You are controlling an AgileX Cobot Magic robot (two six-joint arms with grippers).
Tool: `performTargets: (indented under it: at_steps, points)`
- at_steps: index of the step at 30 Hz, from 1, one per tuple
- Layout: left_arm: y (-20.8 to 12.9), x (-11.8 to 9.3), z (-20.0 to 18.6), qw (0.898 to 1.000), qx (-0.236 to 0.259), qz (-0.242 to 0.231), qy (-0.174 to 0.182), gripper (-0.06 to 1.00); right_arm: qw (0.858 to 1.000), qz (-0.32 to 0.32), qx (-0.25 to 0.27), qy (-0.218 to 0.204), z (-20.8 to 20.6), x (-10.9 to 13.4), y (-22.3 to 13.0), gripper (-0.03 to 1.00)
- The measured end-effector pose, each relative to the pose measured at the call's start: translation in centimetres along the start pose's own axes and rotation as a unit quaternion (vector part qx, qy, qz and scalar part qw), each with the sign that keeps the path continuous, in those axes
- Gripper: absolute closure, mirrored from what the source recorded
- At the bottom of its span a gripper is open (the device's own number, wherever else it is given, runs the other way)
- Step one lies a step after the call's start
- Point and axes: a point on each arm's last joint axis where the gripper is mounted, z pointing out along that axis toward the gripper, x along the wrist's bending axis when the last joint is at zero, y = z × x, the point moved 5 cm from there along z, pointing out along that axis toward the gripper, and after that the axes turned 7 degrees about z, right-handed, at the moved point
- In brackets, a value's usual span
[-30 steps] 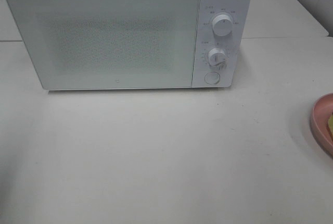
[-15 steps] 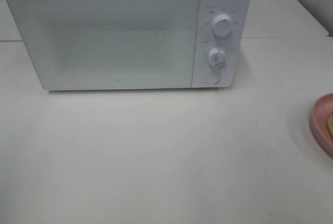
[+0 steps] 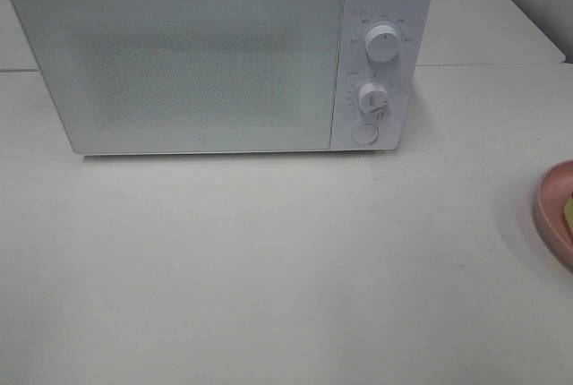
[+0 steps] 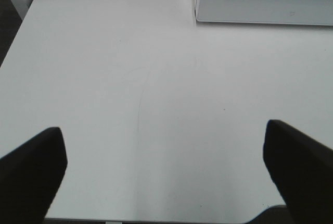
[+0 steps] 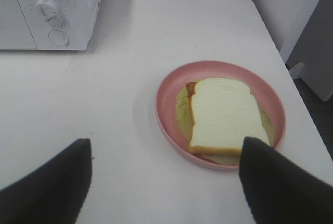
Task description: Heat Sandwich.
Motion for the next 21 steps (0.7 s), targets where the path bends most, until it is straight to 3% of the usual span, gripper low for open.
performTargets:
  at_steps: [8, 21]
  points:
    - [-0.18, -0.05, -0.91, 0.999, -0.035, 0.002, 0.005, -0.03, 1.000, 0.000, 0.000, 0.000, 0.00, 0.00, 0.00, 0.21]
    - [-0.19, -0.05, -0.94, 0.999, -0.036, 0.002, 0.005, -0.03, 1.000, 0.000, 0.000, 0.000, 0.00, 0.00, 0.00, 0.21]
